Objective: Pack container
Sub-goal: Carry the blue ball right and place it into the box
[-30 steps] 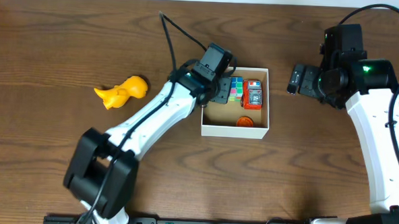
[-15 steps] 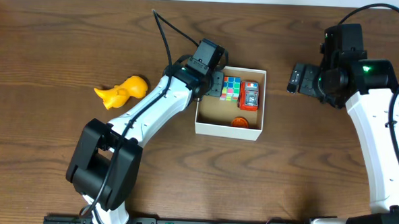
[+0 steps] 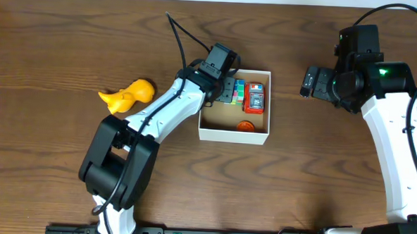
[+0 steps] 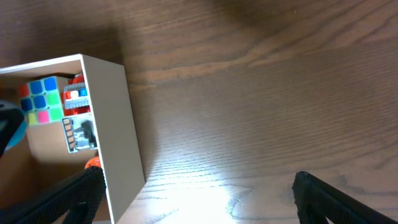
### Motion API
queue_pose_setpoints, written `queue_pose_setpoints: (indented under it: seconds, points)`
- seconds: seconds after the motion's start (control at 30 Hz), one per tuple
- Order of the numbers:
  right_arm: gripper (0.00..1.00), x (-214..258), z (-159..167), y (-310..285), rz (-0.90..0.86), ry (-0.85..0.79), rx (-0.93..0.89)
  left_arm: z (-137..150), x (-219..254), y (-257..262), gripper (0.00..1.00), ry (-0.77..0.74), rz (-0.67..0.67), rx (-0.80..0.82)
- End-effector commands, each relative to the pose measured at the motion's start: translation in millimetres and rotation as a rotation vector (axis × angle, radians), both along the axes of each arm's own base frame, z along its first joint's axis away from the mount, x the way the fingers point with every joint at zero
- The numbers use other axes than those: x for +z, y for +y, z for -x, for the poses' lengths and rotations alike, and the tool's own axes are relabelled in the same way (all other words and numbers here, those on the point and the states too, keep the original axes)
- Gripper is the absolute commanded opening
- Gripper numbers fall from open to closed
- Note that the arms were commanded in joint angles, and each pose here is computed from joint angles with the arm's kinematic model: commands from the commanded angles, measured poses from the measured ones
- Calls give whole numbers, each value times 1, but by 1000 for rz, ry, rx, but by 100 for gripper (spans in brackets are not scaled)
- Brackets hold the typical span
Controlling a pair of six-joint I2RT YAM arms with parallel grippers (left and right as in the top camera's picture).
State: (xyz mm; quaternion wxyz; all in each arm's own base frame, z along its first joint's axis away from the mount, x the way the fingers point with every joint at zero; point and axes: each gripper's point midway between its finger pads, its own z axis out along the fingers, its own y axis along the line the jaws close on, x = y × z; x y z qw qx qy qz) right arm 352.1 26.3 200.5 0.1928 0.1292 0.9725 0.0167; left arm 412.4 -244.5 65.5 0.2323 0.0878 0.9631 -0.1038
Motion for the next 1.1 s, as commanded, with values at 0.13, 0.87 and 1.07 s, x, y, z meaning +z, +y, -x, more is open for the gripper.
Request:
queue_pose_setpoints:
  seconds: [0.13, 0.87, 1.07]
  points:
    - [99, -3, 0, -2, 9, 8, 6, -9, -11, 16, 6, -20, -86, 29]
    - [99, -3, 0, -2, 12, 6, 6, -11, -9, 14, 98, -29, -79, 30]
    - [99, -3, 0, -3, 13, 6, 6, -10, -10, 15, 98, -26, -81, 30]
